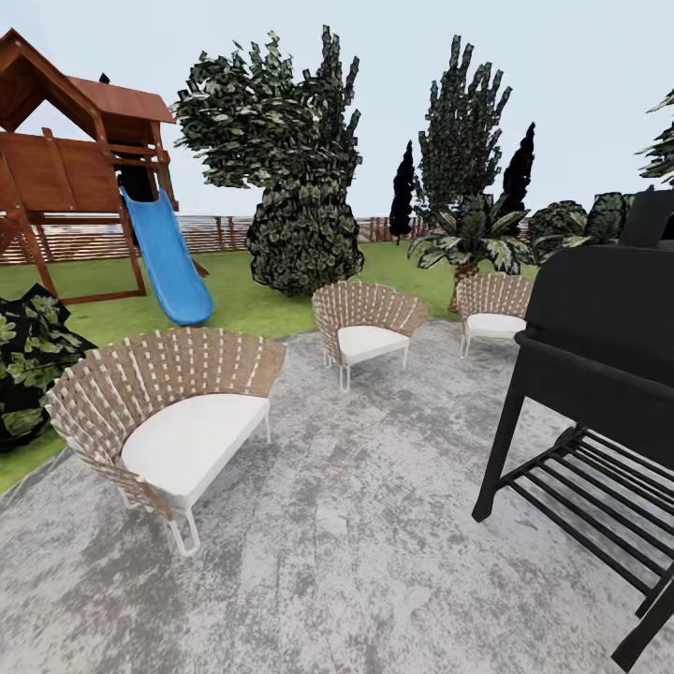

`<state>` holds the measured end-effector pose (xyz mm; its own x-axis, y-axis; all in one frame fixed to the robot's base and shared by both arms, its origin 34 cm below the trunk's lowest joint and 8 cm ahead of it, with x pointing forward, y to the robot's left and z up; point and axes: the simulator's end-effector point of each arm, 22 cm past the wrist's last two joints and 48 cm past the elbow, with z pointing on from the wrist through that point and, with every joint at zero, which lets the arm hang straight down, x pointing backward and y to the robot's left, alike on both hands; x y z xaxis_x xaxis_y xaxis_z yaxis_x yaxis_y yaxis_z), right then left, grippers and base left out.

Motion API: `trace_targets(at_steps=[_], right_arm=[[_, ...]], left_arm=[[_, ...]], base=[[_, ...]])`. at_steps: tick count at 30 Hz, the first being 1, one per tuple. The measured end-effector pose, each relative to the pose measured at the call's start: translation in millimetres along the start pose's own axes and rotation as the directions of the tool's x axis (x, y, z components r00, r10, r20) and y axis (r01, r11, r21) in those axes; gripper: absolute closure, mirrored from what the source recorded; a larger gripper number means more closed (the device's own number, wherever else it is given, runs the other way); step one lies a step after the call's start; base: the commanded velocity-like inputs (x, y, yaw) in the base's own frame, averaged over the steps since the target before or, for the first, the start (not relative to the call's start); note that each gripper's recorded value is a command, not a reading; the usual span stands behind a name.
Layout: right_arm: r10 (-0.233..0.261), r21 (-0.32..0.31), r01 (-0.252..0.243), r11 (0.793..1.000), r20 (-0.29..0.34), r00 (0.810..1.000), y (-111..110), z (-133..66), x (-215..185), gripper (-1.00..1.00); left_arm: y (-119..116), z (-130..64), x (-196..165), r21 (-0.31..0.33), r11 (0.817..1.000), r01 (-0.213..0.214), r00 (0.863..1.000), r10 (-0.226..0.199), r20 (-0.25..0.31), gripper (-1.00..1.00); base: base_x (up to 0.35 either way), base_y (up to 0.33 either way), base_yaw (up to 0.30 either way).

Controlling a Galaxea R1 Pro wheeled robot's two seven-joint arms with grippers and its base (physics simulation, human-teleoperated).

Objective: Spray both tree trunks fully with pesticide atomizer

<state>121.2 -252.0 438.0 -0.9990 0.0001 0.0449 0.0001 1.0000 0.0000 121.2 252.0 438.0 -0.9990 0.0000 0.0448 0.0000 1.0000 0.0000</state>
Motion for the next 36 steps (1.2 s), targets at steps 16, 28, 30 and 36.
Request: trace_targets(at_steps=[16, 28, 30, 36], right_arm=[[0.009, -0.002, -0.009, 1.0, 0.001, 1.0, -1.4, 0.0, -0.9, -1.0], [0.012, 0.0, -0.012, 1.0, 0.002, 1.0, -2.8, 0.0, -1.3, -1.0], [0.012, 0.004, -0.012, 1.0, 0.004, 1.0, -4.8, 0.0, -2.1, -1.0], [0.011, 0.01, -0.013, 1.0, 0.138, 0.99, -9.5, -4.7, -67.1, -1.0]], left_arm=[[-1.9, -1.0, -32.2, 0.008, 1.0, -0.001, 0.997, 0.001, 0.076, -1.0], [24.3, -7.6, -82.1, -0.027, 1.0, -0.004, 0.977, 0.01, 0.213, -1.0], [33.0, -9.7, -92.1, -0.039, 0.999, -0.005, 0.971, 0.014, 0.237, -1.0], [82.9, -108.2, -322.2, -0.117, 0.993, 0.001, 0.711, 0.082, 0.698, -1.0]], base=[[0.0, 0.0, 0.0], [0.0, 0.0, 0.0], [0.0, 0.0, 0.0], [0.0, 0.0, 0.0]])
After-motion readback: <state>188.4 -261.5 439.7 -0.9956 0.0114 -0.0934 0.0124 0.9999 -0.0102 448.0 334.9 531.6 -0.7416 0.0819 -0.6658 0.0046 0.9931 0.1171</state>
